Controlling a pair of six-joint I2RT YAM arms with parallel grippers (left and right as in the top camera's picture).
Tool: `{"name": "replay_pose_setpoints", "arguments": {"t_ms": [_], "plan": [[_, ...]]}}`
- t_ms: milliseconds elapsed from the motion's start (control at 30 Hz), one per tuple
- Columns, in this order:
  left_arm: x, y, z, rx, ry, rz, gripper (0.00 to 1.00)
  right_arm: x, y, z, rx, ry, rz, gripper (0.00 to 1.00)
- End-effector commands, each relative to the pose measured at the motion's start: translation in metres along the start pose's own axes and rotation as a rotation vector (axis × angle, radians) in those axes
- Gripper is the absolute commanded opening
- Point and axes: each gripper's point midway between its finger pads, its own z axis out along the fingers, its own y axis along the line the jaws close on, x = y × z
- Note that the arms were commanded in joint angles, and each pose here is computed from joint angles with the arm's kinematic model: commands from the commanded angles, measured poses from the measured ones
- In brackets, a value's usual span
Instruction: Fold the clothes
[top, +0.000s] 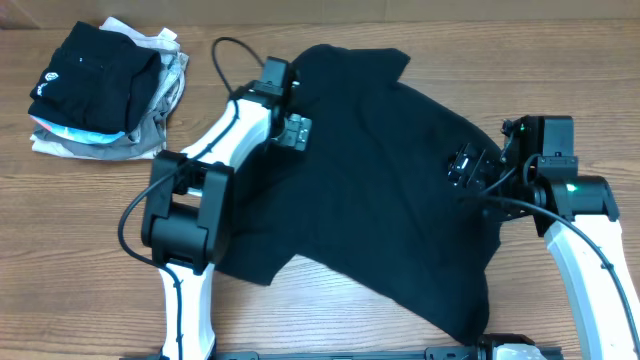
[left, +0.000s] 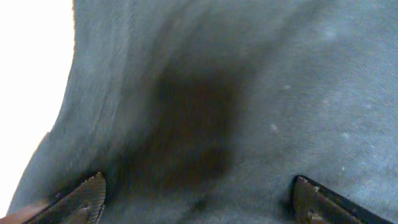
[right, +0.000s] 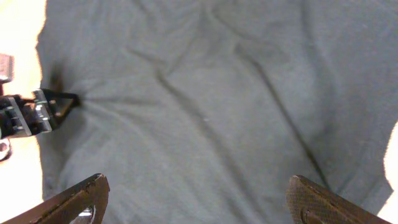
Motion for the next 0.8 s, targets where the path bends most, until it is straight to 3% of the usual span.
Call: {"name": "replay_pose_setpoints", "arguments": {"t_ms": [0, 300, 767], "plan": [[0.056, 0.07, 0.037, -0.163, 0.186, -0.171, 0.98, -0.011, 0.007, 0.001, -0.01, -0.015, -0.012, 0.95], [0.083, 0.097, 0.034, -0.069, 0.297, -0.295, 0.96, -0.044, -0.011, 0.038, 0.096, -0.086, -0.011, 0.95], [0.081, 0.076, 0.034, -0.038, 0.298, -0.243, 0.97, -0.105, -0.084, 0.102, 0.349, -0.252, 0.08, 0.82]]}}
